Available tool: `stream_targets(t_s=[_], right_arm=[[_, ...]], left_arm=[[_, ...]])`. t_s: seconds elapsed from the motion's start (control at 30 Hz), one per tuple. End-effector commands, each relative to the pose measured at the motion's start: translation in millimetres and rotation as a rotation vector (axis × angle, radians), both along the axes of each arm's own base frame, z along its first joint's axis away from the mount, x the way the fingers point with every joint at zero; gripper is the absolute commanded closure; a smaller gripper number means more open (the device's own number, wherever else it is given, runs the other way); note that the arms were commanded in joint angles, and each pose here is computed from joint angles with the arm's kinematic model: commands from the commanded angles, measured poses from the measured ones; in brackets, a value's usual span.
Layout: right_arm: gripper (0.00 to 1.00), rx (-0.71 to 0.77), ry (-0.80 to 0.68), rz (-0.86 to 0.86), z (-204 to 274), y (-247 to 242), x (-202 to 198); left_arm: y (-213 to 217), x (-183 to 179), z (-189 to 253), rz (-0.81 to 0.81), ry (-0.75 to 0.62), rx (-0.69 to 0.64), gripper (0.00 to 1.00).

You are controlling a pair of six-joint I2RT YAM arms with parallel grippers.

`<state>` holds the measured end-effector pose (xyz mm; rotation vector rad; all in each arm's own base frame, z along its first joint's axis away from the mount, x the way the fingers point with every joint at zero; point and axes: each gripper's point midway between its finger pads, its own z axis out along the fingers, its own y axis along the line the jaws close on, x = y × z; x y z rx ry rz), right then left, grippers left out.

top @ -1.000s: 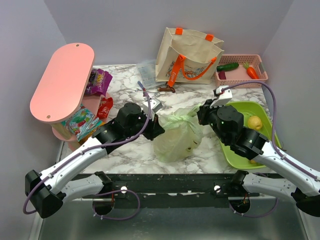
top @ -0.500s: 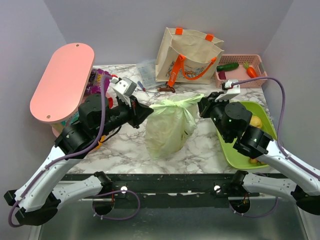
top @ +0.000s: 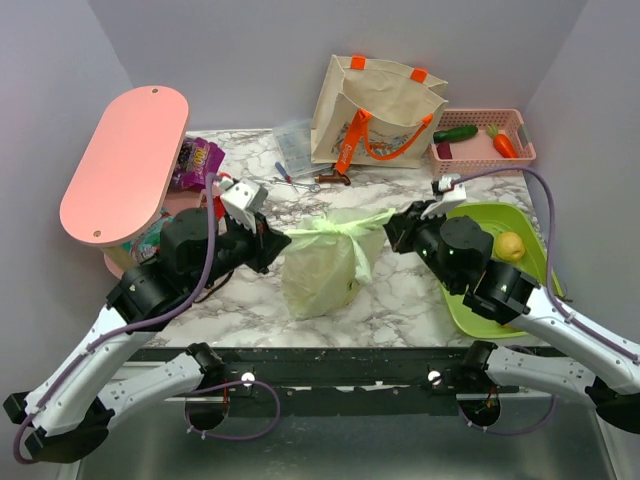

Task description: Place the food into the grocery bag and tie it

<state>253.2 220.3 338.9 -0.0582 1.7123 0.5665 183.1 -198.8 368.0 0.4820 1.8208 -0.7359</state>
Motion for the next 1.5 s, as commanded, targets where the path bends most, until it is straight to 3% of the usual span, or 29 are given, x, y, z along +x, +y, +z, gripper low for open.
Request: stream_targets(t_s=[0.0,0.17,0.3,0.5,0.77,0.83,0.9,1.03,1.1,1.47], right_arm=[[0.99,-0.079,0.16,-0.114,-78.8,-37.8,-11.0],[0.99,-0.14,0.271,-0.159,-143.7,-51.5,-20.9],[0.99,-0.166,0.339,-0.238,-169.6,-66.0,-25.0],[0.99,-0.178,0.345,-0.203,-169.0,-58.3,-24.7],[0.99,-0.225,0.377,-0.207,-176.0,-62.1,-27.9],[0.91,-0.24,0.39,-0.174,-171.8,-57.1,-30.2],[0.78,-0.244,0.388,-0.14,-161.2,-50.6,-29.7],[0.43,-0.238,0.347,-0.09,-128.3,-37.9,-24.4],[0.34,-0.233,0.326,-0.073,-111.4,-32.2,-21.0],[0.23,-0.245,0.156,-0.081,-21.8,-3.7,18.5]], left_arm=[[12.2,-13.3,-72.1,0.039,0.128,-0.002,1.0],[9.6,-29.7,-160.3,0.049,0.308,-0.032,1.0],[12.6,-41.3,-191.8,0.055,0.379,-0.052,1.0],[9.4,-52.9,-196.9,0.011,0.403,-0.081,1.0],[15.9,-50.9,-204.4,0.075,0.451,-0.064,1.0],[17.9,-52.4,-200.7,0.081,0.453,-0.074,0.99],[20.4,-53.8,-191.0,0.08,0.437,-0.084,0.85],[36.7,-55.7,-168.4,0.117,0.394,-0.057,0.48],[47.2,-53.5,-156.8,0.151,0.36,-0.037,0.03],[68.1,-58.8,-146.3,0.197,0.335,0.004,0.02]])
